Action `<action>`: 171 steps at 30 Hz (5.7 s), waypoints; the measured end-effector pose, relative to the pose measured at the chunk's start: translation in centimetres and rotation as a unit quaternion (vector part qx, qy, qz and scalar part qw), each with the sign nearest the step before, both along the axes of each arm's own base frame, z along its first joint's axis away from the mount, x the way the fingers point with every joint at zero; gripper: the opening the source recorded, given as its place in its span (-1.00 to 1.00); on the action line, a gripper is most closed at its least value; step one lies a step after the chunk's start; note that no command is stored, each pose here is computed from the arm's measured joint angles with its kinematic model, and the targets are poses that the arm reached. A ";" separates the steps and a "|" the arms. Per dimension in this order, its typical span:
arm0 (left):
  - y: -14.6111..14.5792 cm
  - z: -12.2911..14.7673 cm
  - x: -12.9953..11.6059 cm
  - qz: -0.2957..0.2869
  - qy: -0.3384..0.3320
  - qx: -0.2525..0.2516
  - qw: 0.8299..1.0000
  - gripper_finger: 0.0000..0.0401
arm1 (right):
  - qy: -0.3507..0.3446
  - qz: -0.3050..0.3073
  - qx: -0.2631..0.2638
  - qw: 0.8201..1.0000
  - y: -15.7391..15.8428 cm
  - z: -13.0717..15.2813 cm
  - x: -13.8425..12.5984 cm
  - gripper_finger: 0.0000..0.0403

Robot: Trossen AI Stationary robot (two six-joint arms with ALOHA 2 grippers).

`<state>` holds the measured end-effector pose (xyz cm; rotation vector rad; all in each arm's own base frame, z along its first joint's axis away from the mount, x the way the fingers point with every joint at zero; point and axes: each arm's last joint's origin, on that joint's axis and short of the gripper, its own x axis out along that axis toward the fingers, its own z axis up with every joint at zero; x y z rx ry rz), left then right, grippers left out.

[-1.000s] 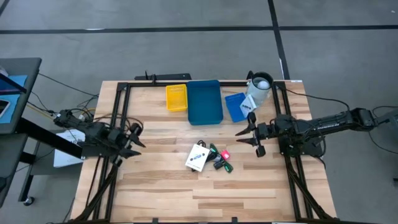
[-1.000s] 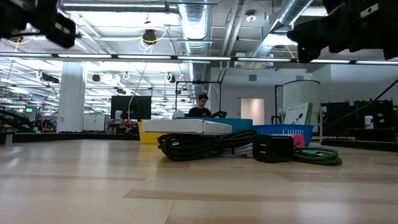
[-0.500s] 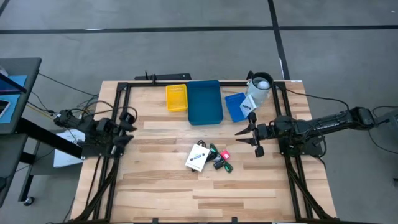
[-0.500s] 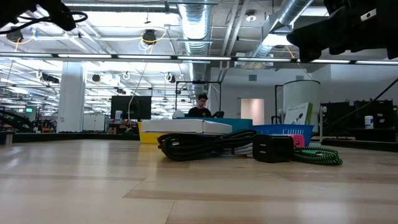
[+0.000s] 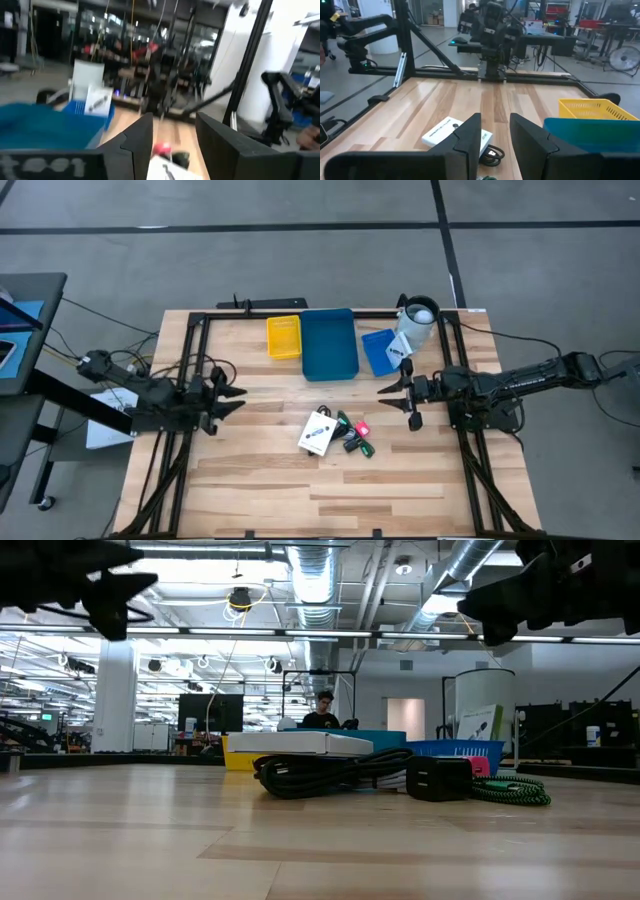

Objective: Pick and place items into bin
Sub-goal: Put the white card reader box into the blue basket

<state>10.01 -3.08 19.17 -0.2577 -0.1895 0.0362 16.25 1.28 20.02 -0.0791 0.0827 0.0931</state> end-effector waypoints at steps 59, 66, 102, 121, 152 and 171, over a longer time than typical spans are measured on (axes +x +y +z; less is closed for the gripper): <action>-5.6 -9.3 11.9 -0.071 0.462 0.527 0.710 -0.31 | 0.013 -0.007 -0.048 0.999 -0.1 -0.3 0.0 -0.51; -6.9 -8.8 12.2 -0.100 0.432 0.605 0.662 -0.31 | 0.013 -0.007 -0.048 0.999 -0.1 -0.3 0.0 -0.51; -9.2 -7.6 12.3 -0.091 0.348 0.680 0.639 -0.11 | 0.013 -0.007 -0.047 0.999 -0.1 -0.3 0.0 -0.51; -9.4 -7.3 12.5 -0.107 0.328 0.688 0.638 -0.11 | 0.013 -0.007 -0.047 0.999 -0.1 -0.3 0.0 -0.51; -12.2 -9.1 15.6 -0.049 0.355 0.714 0.602 -0.11 | 0.022 -0.006 -0.048 0.999 -0.1 -0.5 0.0 -0.51; -11.6 -9.1 16.0 -0.040 0.360 0.728 0.582 -0.11 | 0.022 -0.006 -0.048 0.999 -0.1 -0.5 -0.1 -0.51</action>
